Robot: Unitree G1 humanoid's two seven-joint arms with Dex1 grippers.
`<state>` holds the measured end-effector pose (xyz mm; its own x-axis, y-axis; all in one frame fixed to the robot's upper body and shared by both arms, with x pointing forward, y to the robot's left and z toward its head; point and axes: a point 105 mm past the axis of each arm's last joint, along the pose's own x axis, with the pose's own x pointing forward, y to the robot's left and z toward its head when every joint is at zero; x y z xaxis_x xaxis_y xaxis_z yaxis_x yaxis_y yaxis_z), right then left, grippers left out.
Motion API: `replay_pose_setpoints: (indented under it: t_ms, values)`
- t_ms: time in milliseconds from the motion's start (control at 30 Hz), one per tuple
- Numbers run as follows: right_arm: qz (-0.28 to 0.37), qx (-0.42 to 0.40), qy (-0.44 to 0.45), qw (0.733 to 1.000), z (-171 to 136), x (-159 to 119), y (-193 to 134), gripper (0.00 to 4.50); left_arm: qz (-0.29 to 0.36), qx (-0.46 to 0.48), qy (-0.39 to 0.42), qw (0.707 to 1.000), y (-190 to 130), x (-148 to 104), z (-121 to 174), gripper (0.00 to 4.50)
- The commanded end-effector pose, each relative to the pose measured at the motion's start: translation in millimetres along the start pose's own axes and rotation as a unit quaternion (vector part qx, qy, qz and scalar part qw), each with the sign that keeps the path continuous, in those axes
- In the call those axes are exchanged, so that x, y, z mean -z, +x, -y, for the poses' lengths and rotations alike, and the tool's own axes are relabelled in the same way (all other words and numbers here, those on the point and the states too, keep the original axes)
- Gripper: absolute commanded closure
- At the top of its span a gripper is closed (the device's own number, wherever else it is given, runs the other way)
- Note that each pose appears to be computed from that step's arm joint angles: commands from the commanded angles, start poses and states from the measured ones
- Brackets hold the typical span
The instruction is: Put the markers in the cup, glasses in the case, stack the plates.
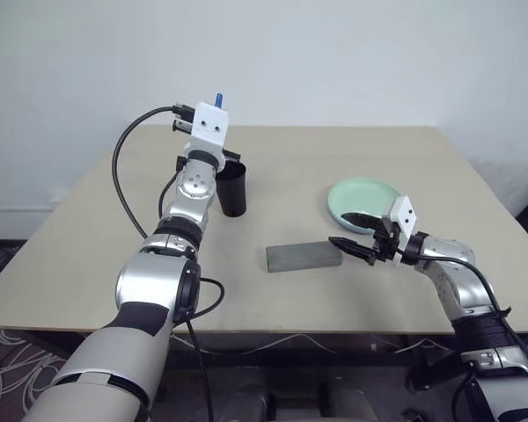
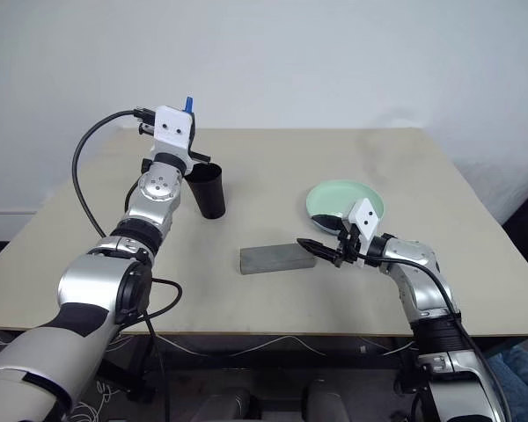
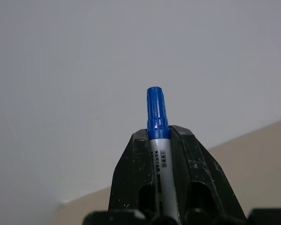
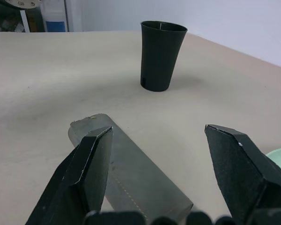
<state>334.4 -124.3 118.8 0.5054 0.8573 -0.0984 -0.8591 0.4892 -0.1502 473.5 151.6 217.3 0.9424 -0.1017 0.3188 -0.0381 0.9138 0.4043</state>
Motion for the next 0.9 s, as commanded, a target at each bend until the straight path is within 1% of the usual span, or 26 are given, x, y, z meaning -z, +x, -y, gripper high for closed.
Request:
replay_pose_setpoints:
  t_ms: [33, 333, 600, 800, 833, 900]
  values:
    - [0.02, 0.01, -0.02, 1.0, 3, -17, -6, 1.08, 0.027, -0.008, 0.007, 1.0, 8, -20, -1, 4.39]
    - [0.015, 0.015, -0.017, 1.0, -3, -16, -11, 1.08, 0.025, 0.0, -0.009, 1.0, 11, -26, 7, 4.39]
    - [0.014, 0.019, -0.013, 1.0, -5, -16, -13, 1.08, 0.027, -0.001, 0.009, 1.0, 11, -26, 10, 4.39]
    - [0.013, 0.021, -0.012, 1.0, -7, -16, -15, 1.08, 0.017, 0.001, 0.023, 1.0, 10, -21, 11, 4.39]
    - [0.013, 0.022, -0.012, 1.0, -7, -16, -15, 1.08, 0.01, 0.002, 0.022, 1.0, 10, -18, 12, 4.39]
    - [0.012, 0.023, -0.011, 1.0, -7, -16, -16, 1.08, -0.024, 0.013, 0.01, 1.0, 9, -8, 16, 4.39]
